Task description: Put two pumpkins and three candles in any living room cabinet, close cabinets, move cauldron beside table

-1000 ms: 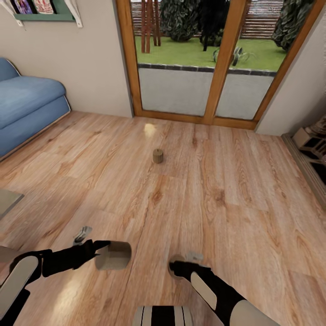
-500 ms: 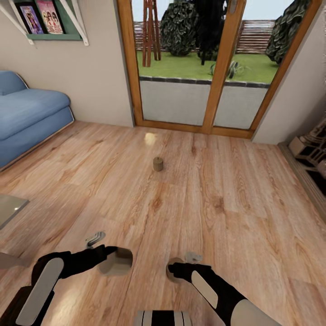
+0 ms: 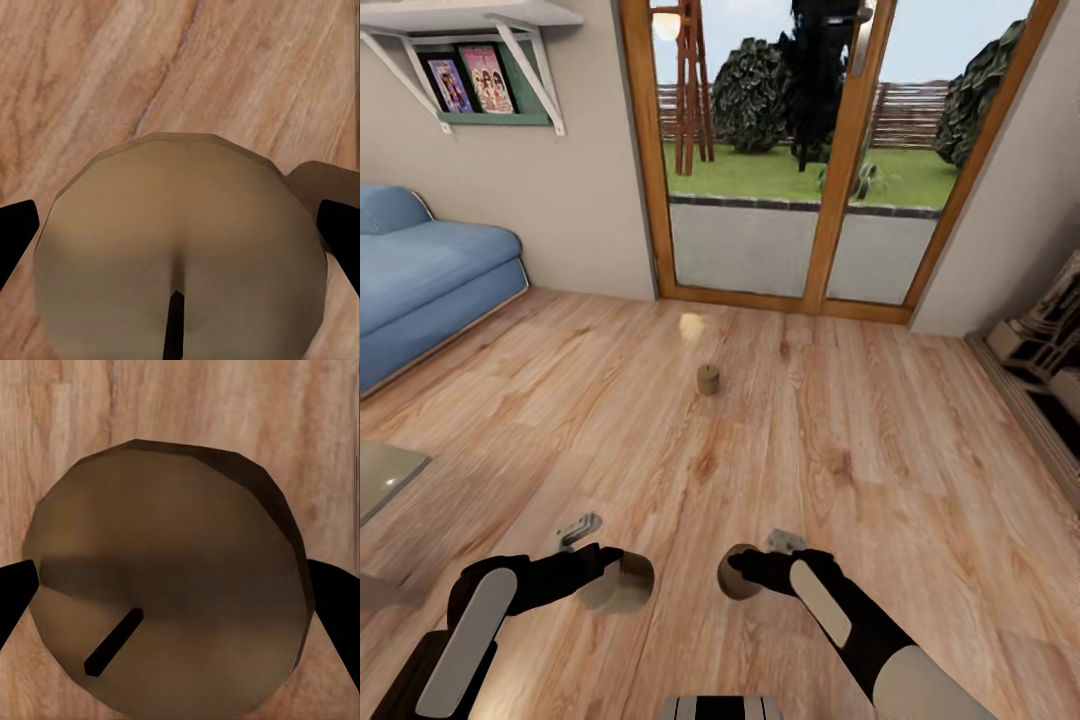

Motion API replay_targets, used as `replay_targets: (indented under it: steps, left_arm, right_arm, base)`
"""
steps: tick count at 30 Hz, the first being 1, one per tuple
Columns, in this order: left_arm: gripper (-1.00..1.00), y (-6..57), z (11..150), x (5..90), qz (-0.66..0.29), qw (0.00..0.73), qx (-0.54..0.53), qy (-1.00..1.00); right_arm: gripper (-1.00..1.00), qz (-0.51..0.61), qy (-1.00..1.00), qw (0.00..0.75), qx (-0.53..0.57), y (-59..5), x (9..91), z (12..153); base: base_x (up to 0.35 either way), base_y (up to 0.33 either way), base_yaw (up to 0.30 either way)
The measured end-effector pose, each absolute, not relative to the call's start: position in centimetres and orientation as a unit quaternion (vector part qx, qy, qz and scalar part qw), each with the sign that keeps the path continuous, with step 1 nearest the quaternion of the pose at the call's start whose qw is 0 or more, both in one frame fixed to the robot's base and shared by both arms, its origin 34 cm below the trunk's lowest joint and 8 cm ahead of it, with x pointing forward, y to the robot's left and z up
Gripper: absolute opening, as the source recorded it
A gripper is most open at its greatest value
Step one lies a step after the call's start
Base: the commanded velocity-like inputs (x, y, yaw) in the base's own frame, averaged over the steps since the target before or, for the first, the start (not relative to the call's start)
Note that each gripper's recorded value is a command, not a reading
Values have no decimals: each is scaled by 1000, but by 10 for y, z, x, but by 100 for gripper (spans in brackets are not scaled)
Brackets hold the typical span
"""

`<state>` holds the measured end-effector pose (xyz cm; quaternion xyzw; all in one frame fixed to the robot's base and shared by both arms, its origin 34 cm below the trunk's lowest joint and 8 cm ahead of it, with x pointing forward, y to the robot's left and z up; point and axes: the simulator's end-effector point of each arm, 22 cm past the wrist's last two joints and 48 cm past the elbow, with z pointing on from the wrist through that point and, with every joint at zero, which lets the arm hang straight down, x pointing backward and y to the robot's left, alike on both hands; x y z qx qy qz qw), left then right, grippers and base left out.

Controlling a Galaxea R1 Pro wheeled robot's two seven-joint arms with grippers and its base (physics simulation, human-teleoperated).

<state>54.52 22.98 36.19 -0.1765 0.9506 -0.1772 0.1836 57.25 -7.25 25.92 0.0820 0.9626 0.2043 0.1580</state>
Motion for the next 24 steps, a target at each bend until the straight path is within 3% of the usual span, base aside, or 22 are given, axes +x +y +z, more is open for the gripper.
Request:
replay_targets:
  steps: [6,24]
  left_arm:
    - [-100,230,374,549,-180,195,-175,948]
    - [-100,225,410,557,-190,228,-168,940]
  right_arm:
    - [-100,202,961,170,84,-78,579,270]
    - [-100,195,955,208,80,-95,596,304]
  base:
    - [-94,0,-253]
    - [-323,0,-276]
